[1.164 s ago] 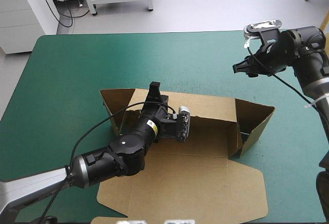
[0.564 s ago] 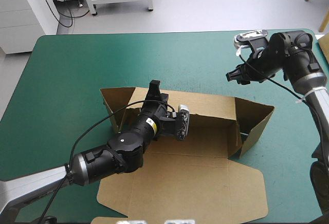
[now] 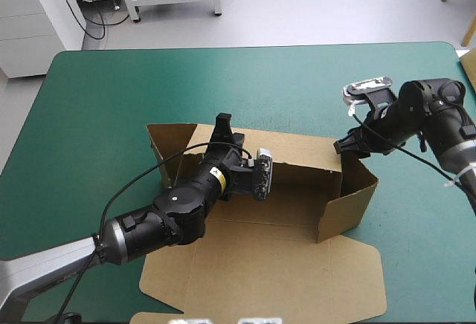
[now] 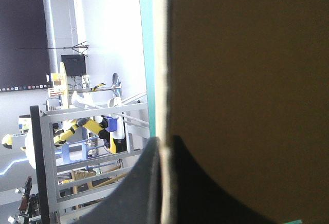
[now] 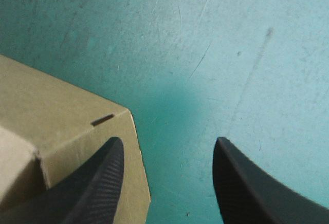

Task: Fold the box

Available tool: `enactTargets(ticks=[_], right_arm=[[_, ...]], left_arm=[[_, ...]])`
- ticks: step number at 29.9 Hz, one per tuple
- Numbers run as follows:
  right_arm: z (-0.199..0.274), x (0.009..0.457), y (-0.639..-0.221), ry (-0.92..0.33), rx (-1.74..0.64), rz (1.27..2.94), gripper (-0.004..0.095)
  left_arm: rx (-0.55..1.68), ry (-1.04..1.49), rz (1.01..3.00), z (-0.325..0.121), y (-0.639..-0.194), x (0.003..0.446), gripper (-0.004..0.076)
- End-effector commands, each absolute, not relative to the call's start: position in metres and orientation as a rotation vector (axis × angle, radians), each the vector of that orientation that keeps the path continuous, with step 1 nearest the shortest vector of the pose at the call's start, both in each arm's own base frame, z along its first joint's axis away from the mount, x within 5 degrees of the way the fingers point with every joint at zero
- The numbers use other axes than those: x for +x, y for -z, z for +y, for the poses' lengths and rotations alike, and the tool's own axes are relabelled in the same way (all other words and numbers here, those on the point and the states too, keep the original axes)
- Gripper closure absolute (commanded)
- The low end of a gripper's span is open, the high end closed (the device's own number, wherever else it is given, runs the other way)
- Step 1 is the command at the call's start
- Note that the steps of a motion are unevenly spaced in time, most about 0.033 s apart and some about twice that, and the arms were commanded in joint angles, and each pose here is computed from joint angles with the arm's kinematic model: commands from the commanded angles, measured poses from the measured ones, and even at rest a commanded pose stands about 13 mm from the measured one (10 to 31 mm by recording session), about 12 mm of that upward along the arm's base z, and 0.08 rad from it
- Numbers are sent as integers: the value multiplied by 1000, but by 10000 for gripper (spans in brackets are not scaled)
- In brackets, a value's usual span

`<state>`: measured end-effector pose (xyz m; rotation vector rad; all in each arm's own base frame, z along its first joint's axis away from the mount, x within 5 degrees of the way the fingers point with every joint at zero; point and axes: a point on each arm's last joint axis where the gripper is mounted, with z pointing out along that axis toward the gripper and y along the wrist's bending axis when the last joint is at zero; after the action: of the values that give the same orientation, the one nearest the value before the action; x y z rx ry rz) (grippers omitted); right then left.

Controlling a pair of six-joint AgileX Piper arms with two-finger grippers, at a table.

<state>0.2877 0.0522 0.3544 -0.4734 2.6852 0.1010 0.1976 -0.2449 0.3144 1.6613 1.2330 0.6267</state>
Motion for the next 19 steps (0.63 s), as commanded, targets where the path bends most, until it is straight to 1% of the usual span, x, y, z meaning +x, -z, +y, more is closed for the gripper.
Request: enactTargets(ticks=[1, 4, 8, 12, 19], right_arm=[[47, 264, -372, -102, -469, 2603, 425], [45, 248, -370, -102, -469, 2602, 425], [42, 227, -367, -94, -476, 2551, 439], [44, 209, -354, -148, -514, 2529, 467], [51, 185, -334, -274, -611, 2438, 470]], left_arm=[[1616, -599, 1188, -244, -331, 194, 731], [1616, -597, 1187, -244, -331, 194, 731], [1617, -596, 1186, -244, -331, 194, 731], [1617, -594, 1184, -244, -331, 194, 731], [1620, -574, 1169, -246, -332, 193, 731]])
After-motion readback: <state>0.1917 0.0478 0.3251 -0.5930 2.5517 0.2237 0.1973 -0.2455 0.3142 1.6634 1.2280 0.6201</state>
